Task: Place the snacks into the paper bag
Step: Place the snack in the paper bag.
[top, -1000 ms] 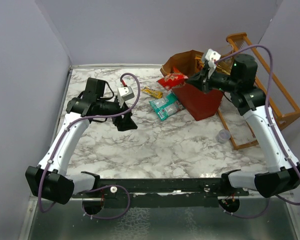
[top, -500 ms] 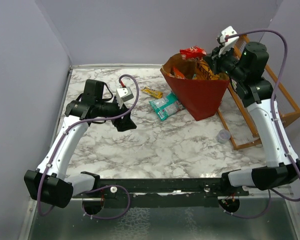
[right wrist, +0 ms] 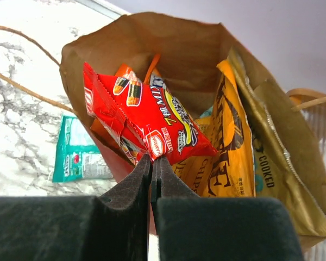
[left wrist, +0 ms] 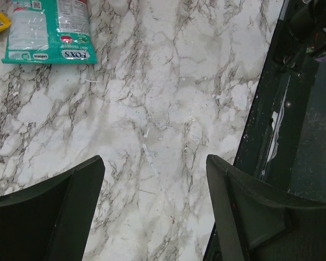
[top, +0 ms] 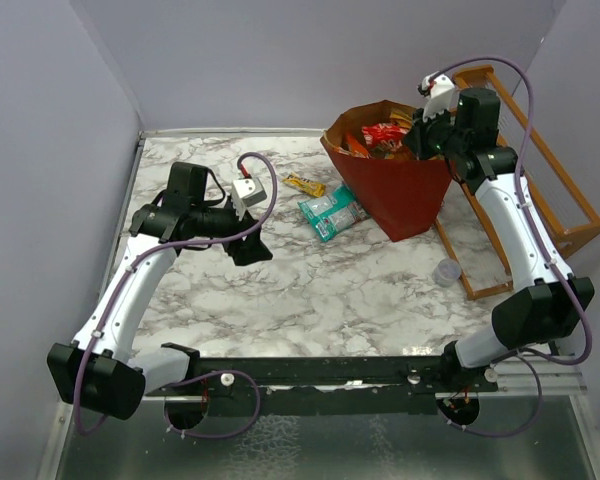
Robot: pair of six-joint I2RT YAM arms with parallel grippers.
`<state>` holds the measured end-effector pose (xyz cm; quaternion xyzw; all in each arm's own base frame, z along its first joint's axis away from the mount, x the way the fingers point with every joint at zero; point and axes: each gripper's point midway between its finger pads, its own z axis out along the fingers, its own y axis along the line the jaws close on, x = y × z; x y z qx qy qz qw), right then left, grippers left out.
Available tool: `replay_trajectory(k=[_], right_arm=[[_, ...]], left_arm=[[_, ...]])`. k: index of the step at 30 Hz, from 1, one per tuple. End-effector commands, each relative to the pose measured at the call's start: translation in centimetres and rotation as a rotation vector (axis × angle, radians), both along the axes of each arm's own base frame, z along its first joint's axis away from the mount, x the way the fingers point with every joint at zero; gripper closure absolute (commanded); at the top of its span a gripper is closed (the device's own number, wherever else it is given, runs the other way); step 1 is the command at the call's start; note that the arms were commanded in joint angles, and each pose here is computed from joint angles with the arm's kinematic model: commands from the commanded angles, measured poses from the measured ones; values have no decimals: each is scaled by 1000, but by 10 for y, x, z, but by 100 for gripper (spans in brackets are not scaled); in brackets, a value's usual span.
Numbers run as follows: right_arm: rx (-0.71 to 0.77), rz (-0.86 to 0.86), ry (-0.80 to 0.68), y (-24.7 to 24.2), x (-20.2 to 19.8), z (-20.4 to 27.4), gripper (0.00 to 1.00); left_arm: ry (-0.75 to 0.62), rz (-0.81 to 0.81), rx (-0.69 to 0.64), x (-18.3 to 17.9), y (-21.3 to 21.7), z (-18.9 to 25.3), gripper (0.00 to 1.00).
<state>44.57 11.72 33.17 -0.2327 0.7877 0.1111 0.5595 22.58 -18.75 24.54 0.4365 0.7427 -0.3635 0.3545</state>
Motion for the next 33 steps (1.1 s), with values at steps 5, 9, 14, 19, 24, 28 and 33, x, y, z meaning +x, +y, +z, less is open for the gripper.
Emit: replay_trajectory(k=[5, 9, 14, 19, 24, 28, 33], right_arm=[[53, 31, 125, 1, -36, -22, 99], [56, 5, 132, -7, -45, -26, 98], [64, -17, 177, -15, -44, -39, 98], [72, -33, 201, -20, -39, -47, 93], [75, -29, 218, -20, -33, -50, 86], [70, -27, 219, -20, -31, -49, 82], [61, -25, 202, -21, -31, -42, 76]], left_arm=[[-32, 13, -11, -1, 2, 6, 21], [-36, 12, -18, -3, 2, 8, 21], [-33, 16, -24, -3, 2, 8, 21], [-36, 17, -25, -4, 3, 8, 21], [-35, 20, -22, -4, 3, 6, 21], [-34, 21, -20, -2, 3, 5, 21], [-28, 20, -19, -1, 3, 4, 21]])
